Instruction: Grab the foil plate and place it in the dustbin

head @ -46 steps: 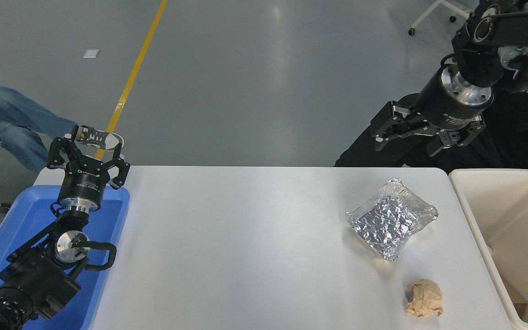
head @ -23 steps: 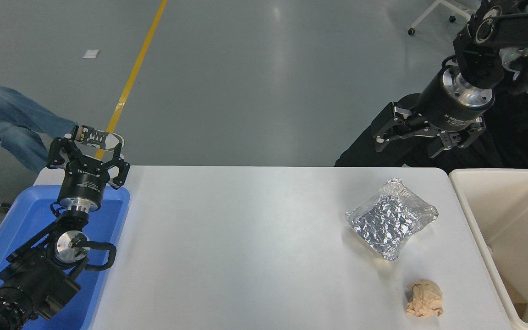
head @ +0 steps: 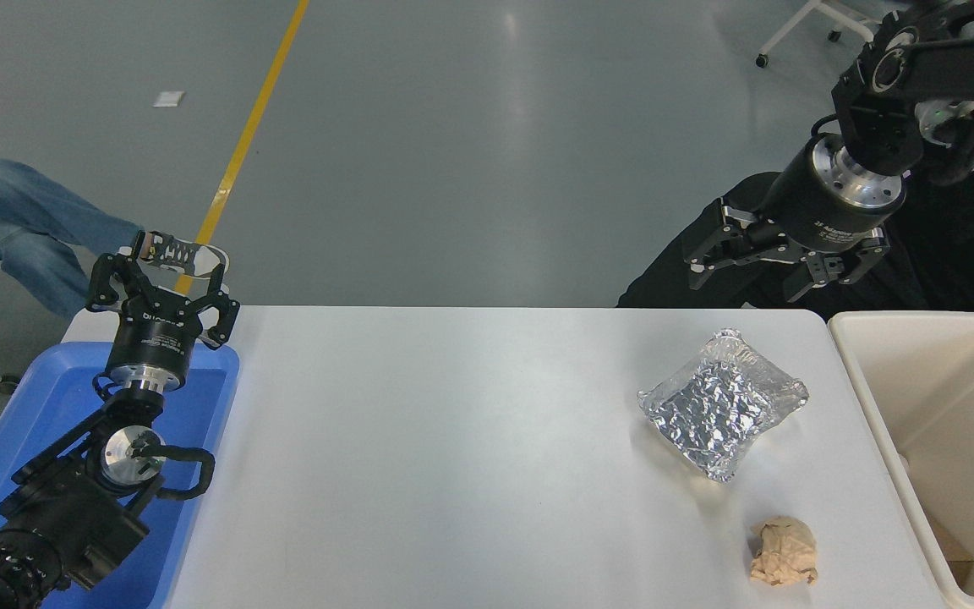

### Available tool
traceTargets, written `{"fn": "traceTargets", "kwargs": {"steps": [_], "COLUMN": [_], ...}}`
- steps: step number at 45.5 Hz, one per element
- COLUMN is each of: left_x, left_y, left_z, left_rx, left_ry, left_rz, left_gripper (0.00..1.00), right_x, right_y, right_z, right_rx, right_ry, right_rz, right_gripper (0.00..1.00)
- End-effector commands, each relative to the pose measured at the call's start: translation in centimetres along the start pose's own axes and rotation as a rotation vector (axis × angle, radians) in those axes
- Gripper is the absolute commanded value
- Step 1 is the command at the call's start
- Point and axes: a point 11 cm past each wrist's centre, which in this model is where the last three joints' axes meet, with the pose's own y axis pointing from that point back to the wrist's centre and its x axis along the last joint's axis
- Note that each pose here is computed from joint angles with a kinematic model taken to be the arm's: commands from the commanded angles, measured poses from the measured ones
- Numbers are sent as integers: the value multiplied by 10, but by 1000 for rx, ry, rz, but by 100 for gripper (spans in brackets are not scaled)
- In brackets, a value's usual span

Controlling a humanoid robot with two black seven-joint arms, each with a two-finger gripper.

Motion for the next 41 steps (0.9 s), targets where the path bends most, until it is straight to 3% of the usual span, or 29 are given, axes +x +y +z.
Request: {"fn": "traceTargets", "kwargs": {"steps": [1,17,30,41], "left_x": [0,0,0,0], "left_y": [0,0,0,0], "left_z": [0,0,0,0], "left_rx": [-1,-1,-1,-1], "left_ry": [-1,-1,-1,-1], "left_rz": [1,1,1,1], "left_gripper": [99,99,99,99], "right_x": [-19,-17,-7,-41], "right_y": [-44,-134,-179,-223], "right_z": [13,74,125,155], "right_rx": [9,-93,-141,-176], "right_ry": [-43,-193,-299,-362], "right_rz": [-106,251,348,310], "right_gripper": [100,100,100,99]}}
